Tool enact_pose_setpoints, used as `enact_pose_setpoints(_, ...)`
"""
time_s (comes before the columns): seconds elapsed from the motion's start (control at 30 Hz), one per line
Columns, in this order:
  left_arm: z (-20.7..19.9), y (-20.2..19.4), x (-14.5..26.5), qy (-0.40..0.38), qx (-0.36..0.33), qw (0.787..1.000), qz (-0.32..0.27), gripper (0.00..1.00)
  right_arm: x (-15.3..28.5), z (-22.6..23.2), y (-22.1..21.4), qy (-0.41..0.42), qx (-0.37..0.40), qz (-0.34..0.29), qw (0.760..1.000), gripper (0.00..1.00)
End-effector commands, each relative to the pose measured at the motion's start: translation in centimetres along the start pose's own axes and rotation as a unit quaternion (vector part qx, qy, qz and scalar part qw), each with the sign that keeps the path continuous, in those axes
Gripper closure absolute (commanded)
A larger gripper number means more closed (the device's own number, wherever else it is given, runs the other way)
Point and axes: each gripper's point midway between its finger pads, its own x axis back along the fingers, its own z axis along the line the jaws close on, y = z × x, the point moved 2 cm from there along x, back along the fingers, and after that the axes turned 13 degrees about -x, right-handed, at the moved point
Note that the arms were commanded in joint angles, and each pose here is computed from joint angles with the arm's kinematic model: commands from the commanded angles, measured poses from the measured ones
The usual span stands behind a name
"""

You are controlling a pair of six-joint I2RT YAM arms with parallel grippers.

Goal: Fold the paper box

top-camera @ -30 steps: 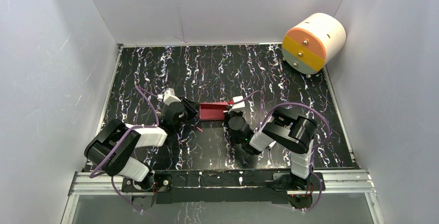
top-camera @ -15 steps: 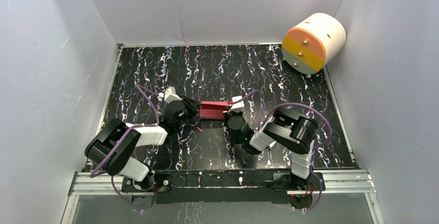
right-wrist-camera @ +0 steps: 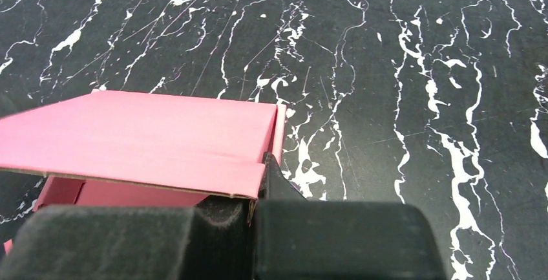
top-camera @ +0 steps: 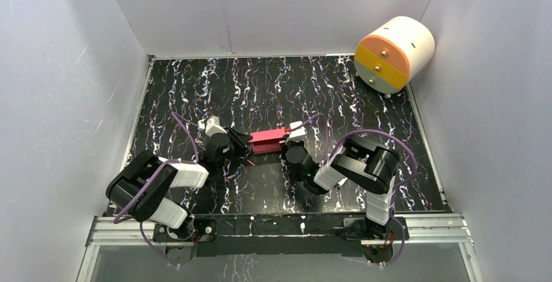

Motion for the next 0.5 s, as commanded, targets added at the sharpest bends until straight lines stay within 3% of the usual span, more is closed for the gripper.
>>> enact_pose_setpoints(0.0, -1.9, -2.7, 2.1, -0.066, -0.045, 0.995, 0.053, 0.73, 1.3, 4.1, -2.7, 0.099, 0.010, 0.067, 0.993, 0.95)
enact_pose_setpoints(0.2, 0.0, -1.2, 2.8, -0.011, -0.092, 0.995, 0.026, 0.66, 1.3, 3.7, -2.8, 0.089, 0.019, 0.069, 0.993, 0.94)
enact_pose_setpoints(0.47, 0.6, 3.7, 6.1, 0.034, -0.102, 0.993, -0.057, 0.55, 1.2, 3.0, -3.4, 0.077, 0.029, 0.071, 0.994, 0.93)
